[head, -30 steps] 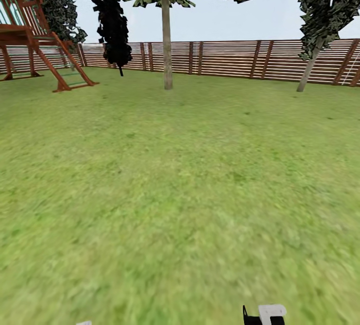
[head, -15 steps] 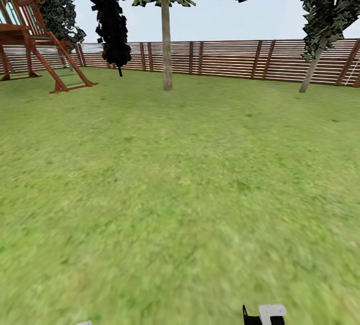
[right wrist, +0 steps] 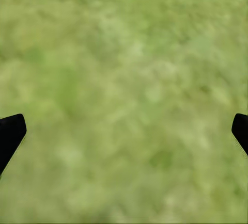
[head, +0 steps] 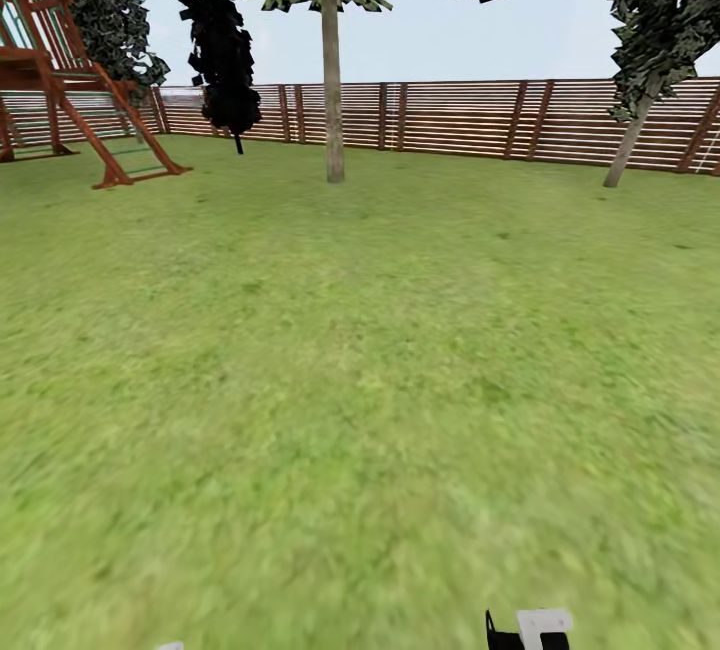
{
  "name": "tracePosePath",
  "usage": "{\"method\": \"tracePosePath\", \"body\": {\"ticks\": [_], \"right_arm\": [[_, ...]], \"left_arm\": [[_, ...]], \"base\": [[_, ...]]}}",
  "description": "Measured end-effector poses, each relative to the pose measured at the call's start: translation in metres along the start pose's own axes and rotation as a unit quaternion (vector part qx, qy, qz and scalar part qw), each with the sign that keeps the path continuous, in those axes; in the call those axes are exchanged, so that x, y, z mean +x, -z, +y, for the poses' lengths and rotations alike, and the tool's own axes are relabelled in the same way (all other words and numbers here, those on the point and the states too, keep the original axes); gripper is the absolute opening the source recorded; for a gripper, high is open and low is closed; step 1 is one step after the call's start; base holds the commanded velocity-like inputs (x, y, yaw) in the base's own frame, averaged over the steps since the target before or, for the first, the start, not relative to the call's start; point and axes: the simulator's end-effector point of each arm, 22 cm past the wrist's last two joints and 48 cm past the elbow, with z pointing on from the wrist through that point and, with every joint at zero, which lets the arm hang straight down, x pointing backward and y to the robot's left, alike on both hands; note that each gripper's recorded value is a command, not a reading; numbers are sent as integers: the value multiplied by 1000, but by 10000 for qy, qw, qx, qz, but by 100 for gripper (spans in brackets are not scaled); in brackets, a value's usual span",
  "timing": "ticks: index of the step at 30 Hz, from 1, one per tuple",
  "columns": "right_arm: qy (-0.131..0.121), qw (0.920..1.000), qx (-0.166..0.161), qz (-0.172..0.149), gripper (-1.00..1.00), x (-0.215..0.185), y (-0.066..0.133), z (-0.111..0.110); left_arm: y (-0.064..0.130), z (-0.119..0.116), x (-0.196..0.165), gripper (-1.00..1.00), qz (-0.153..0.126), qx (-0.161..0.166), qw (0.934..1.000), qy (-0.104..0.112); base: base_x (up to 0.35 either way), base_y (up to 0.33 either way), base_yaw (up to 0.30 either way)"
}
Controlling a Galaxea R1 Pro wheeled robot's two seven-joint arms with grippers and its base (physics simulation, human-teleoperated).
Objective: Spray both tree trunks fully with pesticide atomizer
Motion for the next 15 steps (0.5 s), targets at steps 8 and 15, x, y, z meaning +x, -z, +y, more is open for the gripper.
{"method": "tracePosePath", "body": {"ticks": [8,15], "right_arm": [[0,10000,0,0,100,0,0,0],[0,10000,0,-3,100,0,0,0]], "left_arm": [[0,0,0,-100,0,0,10000,0],[0,0,0,-100,0,0,10000,0]], "base": [[339,0,0],[339,0,0]]}}
